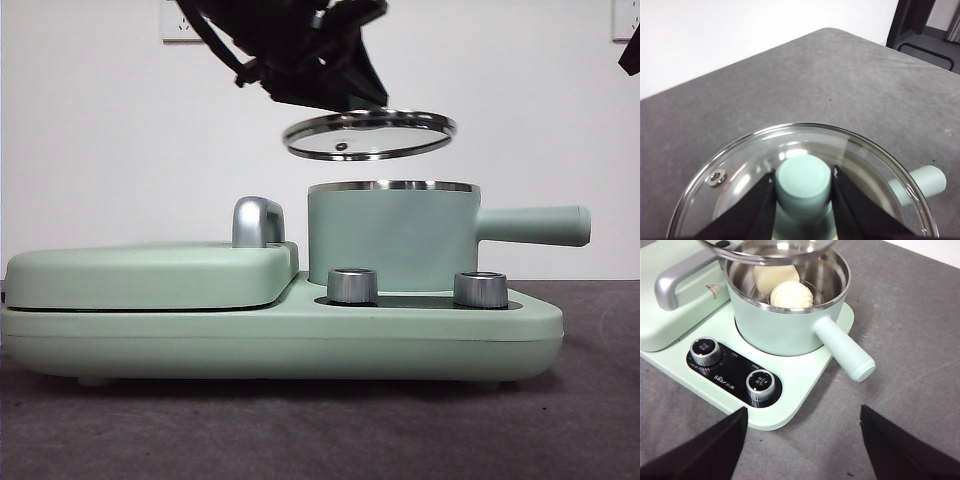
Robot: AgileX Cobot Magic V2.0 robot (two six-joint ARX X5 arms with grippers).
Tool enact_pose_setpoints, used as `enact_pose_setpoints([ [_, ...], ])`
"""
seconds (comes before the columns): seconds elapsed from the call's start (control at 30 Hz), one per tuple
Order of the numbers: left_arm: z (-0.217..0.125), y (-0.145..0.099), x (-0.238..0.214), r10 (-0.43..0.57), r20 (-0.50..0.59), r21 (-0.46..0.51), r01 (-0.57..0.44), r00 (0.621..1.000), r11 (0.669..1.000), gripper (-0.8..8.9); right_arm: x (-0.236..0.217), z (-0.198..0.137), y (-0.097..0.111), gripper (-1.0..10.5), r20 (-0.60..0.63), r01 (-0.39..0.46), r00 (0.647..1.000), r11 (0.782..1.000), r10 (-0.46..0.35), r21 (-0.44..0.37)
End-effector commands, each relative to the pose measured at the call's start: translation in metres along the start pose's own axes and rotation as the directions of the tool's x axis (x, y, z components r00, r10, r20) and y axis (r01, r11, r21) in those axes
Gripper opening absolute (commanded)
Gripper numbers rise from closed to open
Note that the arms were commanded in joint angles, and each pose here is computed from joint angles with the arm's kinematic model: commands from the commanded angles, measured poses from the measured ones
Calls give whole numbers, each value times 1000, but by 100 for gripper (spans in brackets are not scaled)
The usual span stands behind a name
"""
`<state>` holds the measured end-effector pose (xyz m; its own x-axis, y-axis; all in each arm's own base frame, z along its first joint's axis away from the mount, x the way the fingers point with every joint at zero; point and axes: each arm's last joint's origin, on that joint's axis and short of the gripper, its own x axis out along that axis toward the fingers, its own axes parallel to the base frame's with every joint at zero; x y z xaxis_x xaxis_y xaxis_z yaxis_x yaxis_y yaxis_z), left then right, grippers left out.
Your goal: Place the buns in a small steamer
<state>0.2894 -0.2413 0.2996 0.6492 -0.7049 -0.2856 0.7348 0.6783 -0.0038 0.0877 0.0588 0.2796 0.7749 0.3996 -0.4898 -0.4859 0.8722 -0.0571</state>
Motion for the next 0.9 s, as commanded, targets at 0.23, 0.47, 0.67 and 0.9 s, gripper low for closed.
enact_pose_setpoints([
  [0.23,-3,-4,24,-17,51,46,15,999,999,16,0,2,1,355,7,-5,1000,1000,5,15],
  [0.47,-6,-4,30,-18,64,49,15,998,999,16,0,2,1,355,7,-5,1000,1000,5,15],
  [0.67,-8,-4,31,-19,59,51,16,998,999,16,0,2,1,355,6,-5,1000,1000,5,15],
  [0.9,-13,-7,35,-27,29,49,26,999,998,16,0,2,1,355,6,-5,1000,1000,5,15],
])
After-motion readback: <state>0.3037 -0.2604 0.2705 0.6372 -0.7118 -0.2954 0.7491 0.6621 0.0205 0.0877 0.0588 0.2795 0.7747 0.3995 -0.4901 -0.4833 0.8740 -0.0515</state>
